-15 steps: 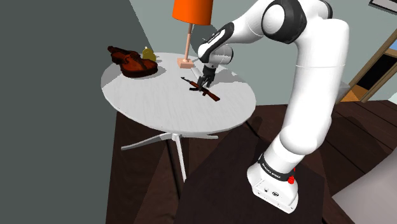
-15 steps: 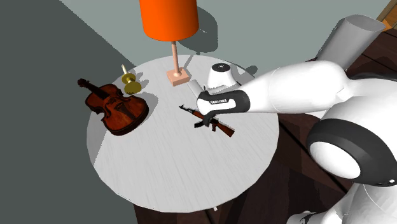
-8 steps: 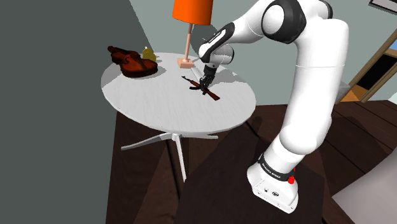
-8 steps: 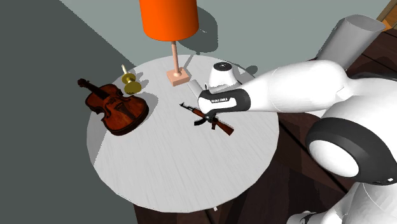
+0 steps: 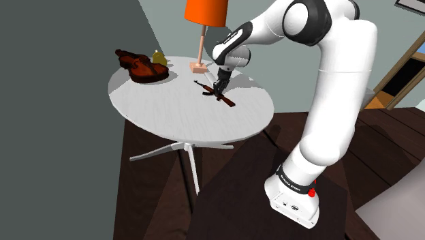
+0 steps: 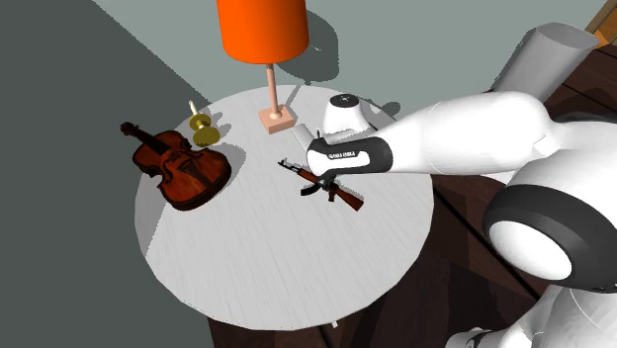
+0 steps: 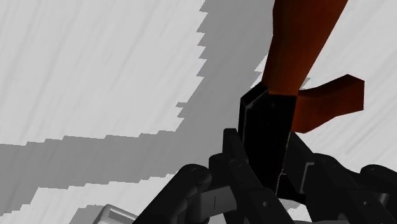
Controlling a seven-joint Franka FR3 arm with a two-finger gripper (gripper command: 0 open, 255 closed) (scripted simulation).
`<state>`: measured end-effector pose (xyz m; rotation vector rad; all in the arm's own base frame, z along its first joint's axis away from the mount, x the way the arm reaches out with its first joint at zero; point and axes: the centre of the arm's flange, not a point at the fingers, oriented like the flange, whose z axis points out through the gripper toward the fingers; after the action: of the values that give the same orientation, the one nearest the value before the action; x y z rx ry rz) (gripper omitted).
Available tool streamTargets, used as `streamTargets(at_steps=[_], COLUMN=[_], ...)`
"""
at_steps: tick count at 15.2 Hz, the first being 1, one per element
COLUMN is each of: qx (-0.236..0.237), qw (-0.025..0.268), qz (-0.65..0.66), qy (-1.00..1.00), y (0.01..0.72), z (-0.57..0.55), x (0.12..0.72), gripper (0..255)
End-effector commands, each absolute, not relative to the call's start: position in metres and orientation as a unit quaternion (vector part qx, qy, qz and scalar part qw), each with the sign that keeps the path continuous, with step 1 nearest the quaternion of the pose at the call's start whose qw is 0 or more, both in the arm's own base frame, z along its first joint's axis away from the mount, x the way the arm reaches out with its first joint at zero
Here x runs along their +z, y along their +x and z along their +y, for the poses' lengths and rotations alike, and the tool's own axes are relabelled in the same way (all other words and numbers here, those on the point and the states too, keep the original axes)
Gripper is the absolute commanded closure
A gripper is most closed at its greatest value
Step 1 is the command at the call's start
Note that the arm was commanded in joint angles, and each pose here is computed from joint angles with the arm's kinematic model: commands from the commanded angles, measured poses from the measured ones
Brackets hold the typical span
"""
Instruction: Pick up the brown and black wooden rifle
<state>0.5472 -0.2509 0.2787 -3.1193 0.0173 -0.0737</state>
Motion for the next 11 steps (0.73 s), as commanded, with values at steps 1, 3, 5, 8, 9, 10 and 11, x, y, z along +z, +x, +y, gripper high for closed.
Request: streamTargets(at_steps=[1,3,5,8,9,10,11], qx=[-0.023,-0.023,-0.023,-0.023,-0.023,-0.023,-0.023], qw=[0.011,0.011,0.011,0.011,0.011,0.011,0.011], qz=[0.005,0.005,0.005,0.005,0.005,0.005,0.005], qy=[-1.000,-1.000,-1.000,-1.000,-1.000,-1.000,-1.000], y=[0.548,0.548,0.548,0.548,0.548,0.548,0.548], z=[-0.251,-0.251,-0.251,-0.251,-0.251,-0.251,-0.251], x=[0.289,0.300,0.310,0.326,0.331,0.337,0.342], gripper=[255,255,255,255,255,255,255])
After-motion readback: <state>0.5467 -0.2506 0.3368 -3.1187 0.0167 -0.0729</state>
